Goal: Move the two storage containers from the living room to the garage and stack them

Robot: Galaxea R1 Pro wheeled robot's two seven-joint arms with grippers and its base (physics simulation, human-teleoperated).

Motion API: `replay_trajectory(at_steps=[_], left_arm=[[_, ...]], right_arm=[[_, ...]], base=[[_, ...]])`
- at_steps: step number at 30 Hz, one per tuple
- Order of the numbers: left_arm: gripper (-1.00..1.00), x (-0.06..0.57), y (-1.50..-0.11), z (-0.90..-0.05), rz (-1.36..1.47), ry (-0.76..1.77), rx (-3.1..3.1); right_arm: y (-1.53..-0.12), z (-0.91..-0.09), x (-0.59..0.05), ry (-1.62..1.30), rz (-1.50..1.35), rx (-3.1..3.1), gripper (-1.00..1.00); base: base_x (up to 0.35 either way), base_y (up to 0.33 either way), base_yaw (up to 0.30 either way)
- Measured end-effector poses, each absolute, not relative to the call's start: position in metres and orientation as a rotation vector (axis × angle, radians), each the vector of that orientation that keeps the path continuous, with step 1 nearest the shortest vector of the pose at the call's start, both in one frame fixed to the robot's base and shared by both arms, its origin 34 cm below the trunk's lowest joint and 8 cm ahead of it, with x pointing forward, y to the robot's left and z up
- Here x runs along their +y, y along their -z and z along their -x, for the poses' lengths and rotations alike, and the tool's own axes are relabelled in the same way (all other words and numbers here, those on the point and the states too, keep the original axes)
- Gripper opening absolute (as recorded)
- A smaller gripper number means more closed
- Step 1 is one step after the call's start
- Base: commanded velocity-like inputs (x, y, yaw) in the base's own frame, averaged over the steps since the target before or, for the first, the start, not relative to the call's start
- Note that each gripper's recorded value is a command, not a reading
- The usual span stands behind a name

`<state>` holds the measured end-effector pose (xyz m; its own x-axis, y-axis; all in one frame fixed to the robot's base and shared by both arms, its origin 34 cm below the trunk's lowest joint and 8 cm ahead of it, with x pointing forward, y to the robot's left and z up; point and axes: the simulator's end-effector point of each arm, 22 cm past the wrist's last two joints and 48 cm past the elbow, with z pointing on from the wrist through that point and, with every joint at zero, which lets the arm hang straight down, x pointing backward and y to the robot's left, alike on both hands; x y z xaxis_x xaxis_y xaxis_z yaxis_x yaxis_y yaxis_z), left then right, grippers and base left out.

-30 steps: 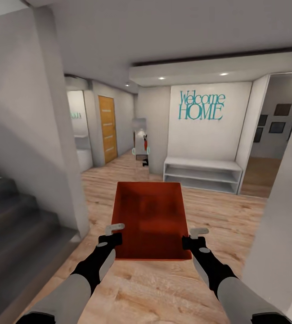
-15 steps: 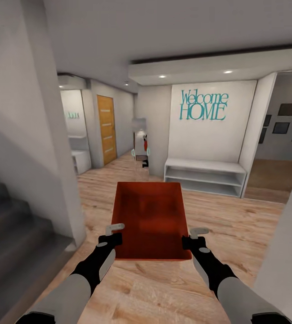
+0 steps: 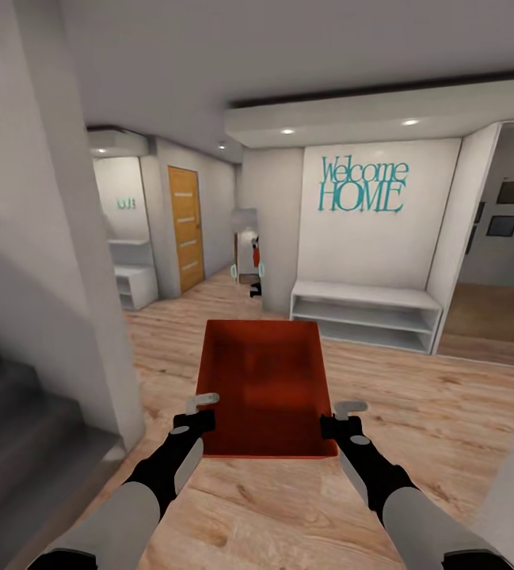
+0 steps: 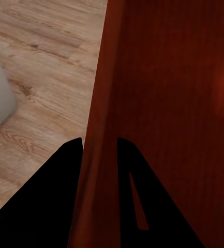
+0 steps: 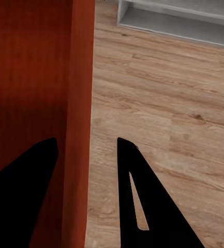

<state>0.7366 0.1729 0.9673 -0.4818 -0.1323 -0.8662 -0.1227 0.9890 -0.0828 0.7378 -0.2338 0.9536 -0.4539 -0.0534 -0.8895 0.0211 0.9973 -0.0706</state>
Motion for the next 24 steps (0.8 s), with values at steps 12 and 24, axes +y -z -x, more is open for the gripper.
replay_trajectory(at_steps=[12,24], left_arm=[[-1.0,0.1729,-0.9673,-0.7366,0.18,0.012,2.078],[-1.0,0.1725,-0.9674,-0.7366,0.179,0.012,2.078]], right_arm=[[-0.954,-0.738,-0.2338,0.086,0.024,2.04,-1.0],[-0.9539,-0.738,-0.2341,0.085,0.023,2.04,-1.0]], base=[[0.323,0.0,0.0],[0.323,0.0,0.0]])
